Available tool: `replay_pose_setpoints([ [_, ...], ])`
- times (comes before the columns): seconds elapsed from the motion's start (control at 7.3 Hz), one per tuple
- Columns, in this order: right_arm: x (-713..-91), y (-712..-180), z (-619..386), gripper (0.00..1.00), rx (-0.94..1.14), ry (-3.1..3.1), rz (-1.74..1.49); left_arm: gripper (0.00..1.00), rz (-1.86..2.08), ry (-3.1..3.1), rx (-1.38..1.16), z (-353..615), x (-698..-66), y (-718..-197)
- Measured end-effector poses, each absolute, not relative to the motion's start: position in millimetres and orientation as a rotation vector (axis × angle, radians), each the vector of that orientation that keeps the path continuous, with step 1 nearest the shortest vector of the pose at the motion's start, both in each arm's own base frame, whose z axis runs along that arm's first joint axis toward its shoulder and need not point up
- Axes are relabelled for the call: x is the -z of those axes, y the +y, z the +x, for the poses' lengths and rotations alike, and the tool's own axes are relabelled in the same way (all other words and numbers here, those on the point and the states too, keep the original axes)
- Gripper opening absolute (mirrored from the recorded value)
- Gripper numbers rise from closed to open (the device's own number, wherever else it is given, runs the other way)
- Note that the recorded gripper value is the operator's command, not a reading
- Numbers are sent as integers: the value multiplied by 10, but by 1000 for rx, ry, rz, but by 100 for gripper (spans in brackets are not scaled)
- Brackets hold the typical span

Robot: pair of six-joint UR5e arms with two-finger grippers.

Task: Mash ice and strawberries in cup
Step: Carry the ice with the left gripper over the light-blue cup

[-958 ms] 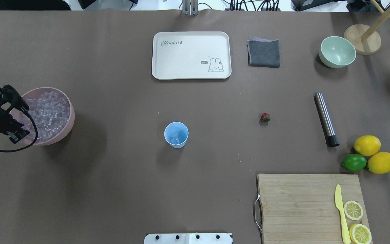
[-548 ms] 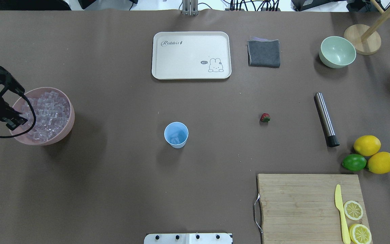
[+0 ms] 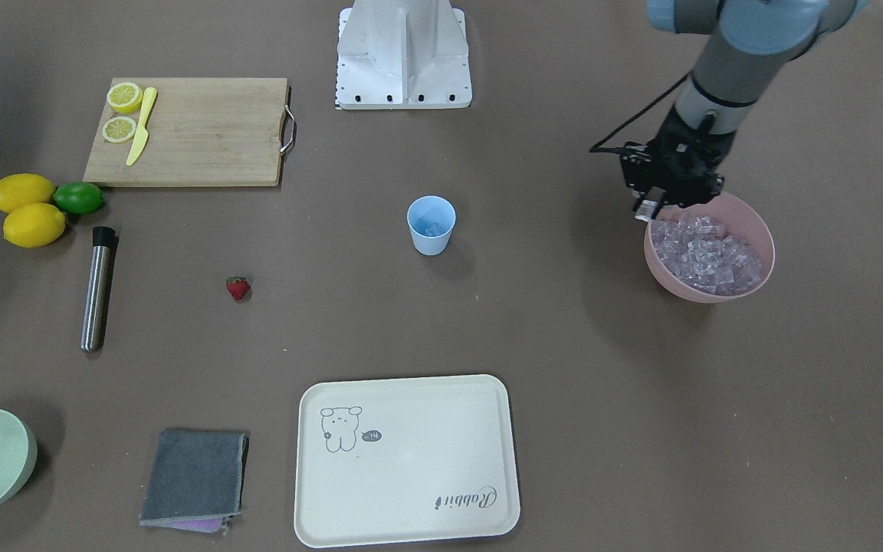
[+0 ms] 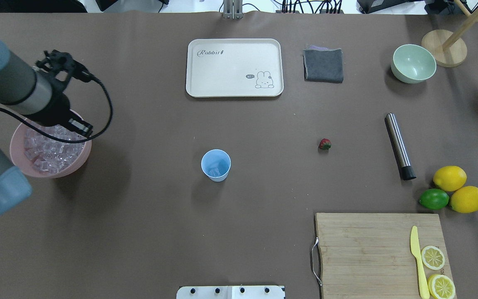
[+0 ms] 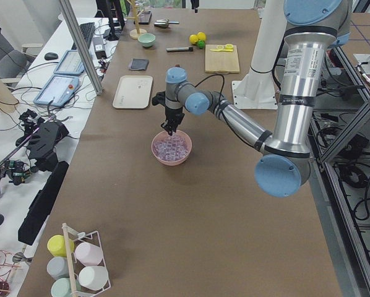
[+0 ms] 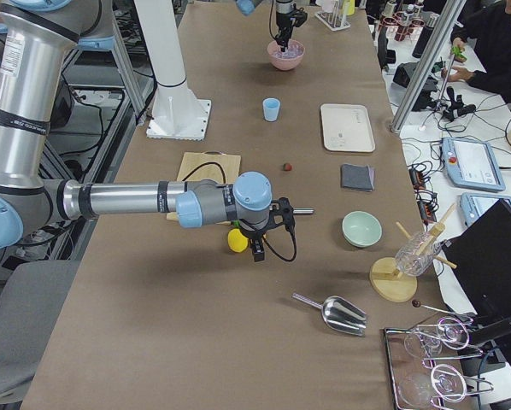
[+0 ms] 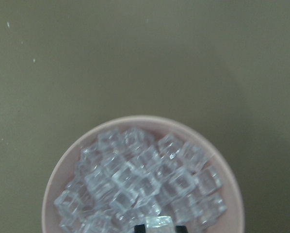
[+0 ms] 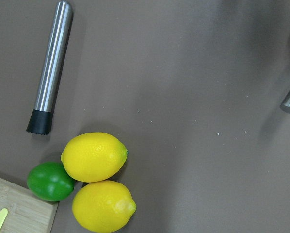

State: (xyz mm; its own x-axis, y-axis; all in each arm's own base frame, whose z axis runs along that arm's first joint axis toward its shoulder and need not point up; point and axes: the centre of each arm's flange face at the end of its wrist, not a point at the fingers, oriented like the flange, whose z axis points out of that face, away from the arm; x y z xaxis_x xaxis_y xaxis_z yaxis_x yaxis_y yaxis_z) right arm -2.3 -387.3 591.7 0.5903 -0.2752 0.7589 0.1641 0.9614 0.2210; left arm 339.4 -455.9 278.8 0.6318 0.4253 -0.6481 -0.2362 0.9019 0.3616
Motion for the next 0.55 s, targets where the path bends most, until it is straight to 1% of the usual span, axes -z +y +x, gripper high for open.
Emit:
replay_pose_setpoints([
  [0.27, -5916, -3884, -24, 100, 257, -903, 134, 0, 152, 888, -252, 4236, -2099, -4382],
  [0.55, -5917, -3887, -24, 100, 257, -902, 134, 0, 128, 906, -194, 4812, -1635, -4255],
])
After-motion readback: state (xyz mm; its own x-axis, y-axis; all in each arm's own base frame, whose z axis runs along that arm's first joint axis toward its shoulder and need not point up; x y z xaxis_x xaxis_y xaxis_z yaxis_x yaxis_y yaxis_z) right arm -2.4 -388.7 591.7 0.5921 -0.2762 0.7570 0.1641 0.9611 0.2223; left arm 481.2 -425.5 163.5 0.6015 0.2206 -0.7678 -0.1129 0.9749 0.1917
